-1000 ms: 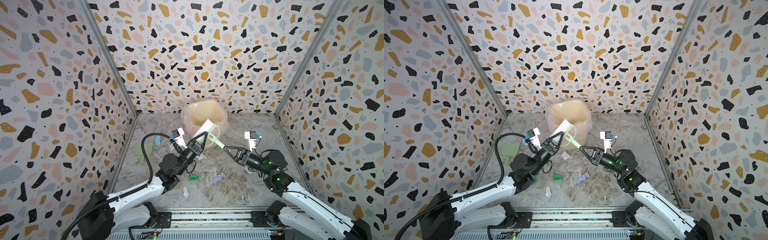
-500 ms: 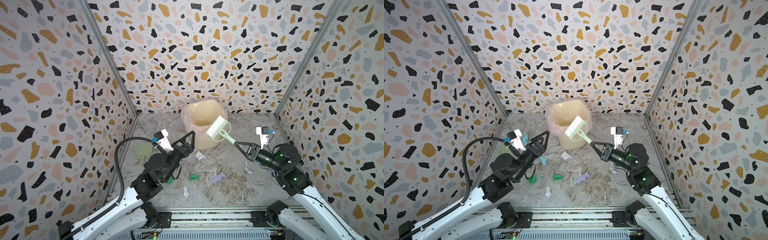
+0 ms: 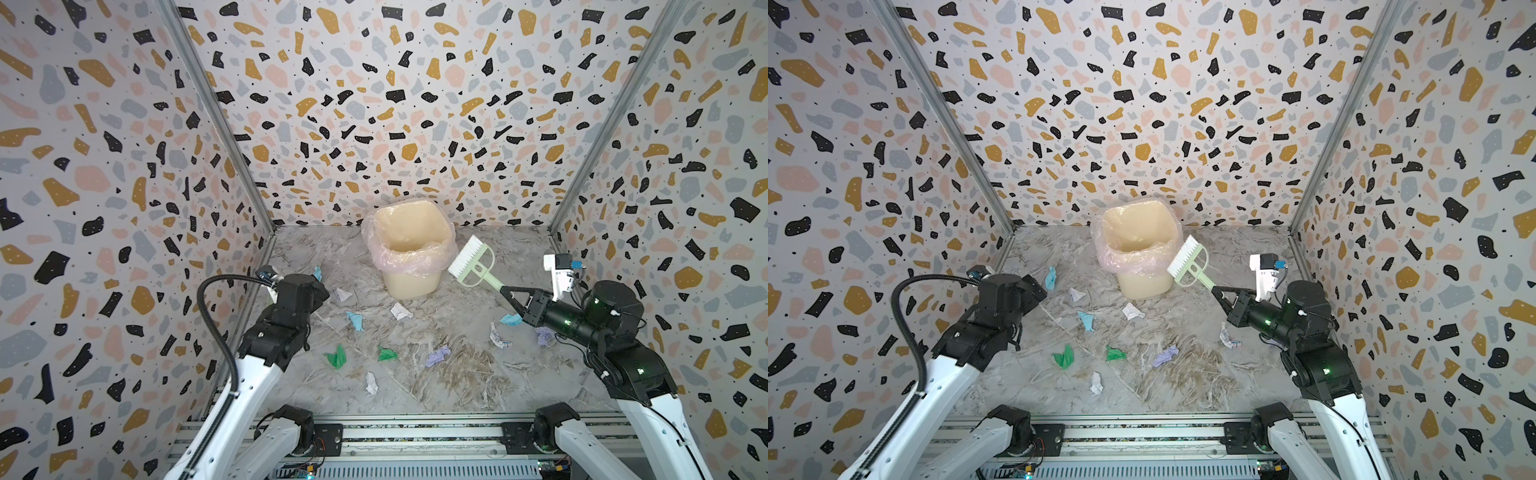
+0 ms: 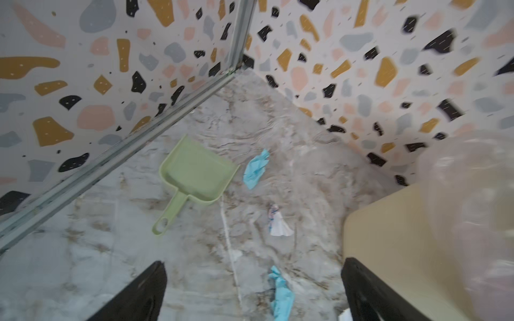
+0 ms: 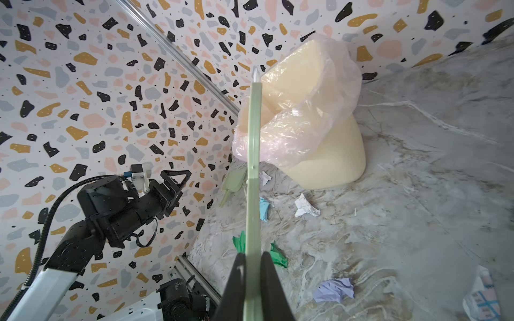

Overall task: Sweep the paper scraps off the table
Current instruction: 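Move the left gripper over the green dustpan handle while the right holds the brush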

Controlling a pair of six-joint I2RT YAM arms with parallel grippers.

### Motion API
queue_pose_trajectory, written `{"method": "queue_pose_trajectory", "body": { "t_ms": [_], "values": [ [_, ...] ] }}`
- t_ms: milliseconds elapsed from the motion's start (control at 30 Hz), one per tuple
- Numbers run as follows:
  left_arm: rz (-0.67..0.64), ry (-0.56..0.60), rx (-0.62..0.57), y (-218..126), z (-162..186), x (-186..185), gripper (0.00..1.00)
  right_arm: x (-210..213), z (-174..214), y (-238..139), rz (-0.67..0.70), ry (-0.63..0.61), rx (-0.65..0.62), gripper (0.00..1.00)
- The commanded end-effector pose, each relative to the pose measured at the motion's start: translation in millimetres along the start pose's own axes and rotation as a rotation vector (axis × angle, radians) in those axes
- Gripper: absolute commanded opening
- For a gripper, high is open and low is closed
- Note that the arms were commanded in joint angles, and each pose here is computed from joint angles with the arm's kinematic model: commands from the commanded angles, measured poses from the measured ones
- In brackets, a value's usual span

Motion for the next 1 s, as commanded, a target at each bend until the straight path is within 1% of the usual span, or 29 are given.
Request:
{"method": "queue_pose_trajectory", "body": {
  "t_ms": [0, 133, 300, 433, 500, 600, 733, 833, 967],
  "values": [
    [-0.088, 0.166, 0.117, 25.8, 17.1, 21.4, 1.0, -13.0, 2.1, -8.3, 0.088, 0.001, 0.009, 0.0],
    [-0.193, 0.182, 0.174, 52.8, 20.9, 48.6, 1.0, -25.3, -3.6, -10.2, 0.149, 0.014, -0.009, 0.0],
    [-0.241, 0.123, 0.238, 86.0, 36.5, 75.5, 1.0, -39.1, -13.1, -12.3, 0.204, 0.012, -0.021, 0.0],
    [-0.28, 0.136, 0.323, 111.2, 56.4, 89.7, 1.0, -51.6, -17.4, -13.6, 0.213, 0.037, -0.028, 0.0],
    [-0.277, 0.141, 0.358, 122.1, 63.4, 93.0, 1.0, -54.8, -18.1, -13.0, 0.209, 0.043, -0.037, 0.0],
    [-0.261, 0.148, 0.379, 137.2, 70.2, 94.6, 1.0, -57.1, -18.1, -10.7, 0.201, 0.05, -0.039, 0.0],
    [-0.265, 0.186, 0.428, 153.8, 79.1, 96.0, 0.97, -59.0, -18.8, -11.0, 0.206, 0.054, -0.043, 0.0],
    [-0.269, 0.206, 0.463, 161.5, 86.4, 97.1, 0.96, -59.8, -19.9, -12.4, 0.212, 0.058, -0.046, 0.0],
    [-0.23, 0.19, 0.498, 165.3, 96.3, 92.7, 0.94, -61.4, -21.0, -12.4, 0.217, 0.063, -0.047, 0.0]
  ]
}}
Point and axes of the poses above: each gripper's point midway between its finger pads, its own y axis out along the fingers, its own x axis along the line the jaws close on, z = x × y, the point moved 3 cm from there along -y, back along the fingers, and after that the axes turned 5 degrees about y, right-handed, at the moved point
